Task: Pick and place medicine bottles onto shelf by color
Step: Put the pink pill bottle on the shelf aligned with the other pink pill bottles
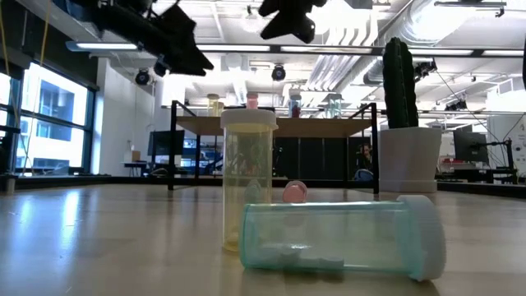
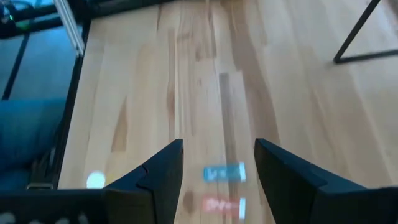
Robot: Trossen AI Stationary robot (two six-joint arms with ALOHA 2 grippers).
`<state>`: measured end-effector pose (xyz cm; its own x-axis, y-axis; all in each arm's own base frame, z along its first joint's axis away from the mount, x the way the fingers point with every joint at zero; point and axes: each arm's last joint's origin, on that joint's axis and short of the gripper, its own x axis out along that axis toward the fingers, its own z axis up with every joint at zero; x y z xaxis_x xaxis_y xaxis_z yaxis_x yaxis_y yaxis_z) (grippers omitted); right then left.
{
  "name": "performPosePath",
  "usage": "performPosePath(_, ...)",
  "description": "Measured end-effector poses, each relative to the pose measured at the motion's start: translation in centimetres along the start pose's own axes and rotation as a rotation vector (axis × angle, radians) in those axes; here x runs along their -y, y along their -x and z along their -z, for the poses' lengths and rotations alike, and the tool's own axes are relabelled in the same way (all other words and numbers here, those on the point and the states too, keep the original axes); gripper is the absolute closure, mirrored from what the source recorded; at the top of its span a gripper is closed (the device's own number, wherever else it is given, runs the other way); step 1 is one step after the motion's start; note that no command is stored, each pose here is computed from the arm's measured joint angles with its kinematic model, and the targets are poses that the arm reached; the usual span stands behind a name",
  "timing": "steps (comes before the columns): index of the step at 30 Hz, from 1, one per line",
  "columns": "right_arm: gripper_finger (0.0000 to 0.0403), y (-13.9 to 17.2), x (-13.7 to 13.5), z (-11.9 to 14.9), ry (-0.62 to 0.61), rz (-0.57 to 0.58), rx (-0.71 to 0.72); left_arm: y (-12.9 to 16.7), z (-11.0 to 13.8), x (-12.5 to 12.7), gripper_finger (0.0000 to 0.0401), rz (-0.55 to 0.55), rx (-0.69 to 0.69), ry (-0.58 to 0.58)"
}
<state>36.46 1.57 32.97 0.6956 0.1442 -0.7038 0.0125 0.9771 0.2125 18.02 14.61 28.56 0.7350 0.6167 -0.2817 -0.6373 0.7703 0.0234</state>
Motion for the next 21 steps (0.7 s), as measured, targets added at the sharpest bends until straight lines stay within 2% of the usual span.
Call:
performPosePath(5,0.0214,-0.1,-1.0,1.1,0.015,0.014,-0.093,1.7,-0.5,1.0,0.0194,0.090,0.019,0.016)
performPosePath(14,0.0214,-0.6,-2.9,4.0,0.055,0.168,-0.254,3.3,0.0,4.0,0.0194,0.244,-0.055,-0.006)
performPosePath(18,0.0214,-1.7,-3.1,5.8,-0.004,0.190,-0.307,3.7,0.5,5.4,0.0196,0.310,-0.101,0.001)
performPosePath(21,0.0214,-2.4,-2.9,6.8,-0.106,0.215,-0.324,3.9,0.8,6.4,0.0196,0.353,-0.129,-0.009)
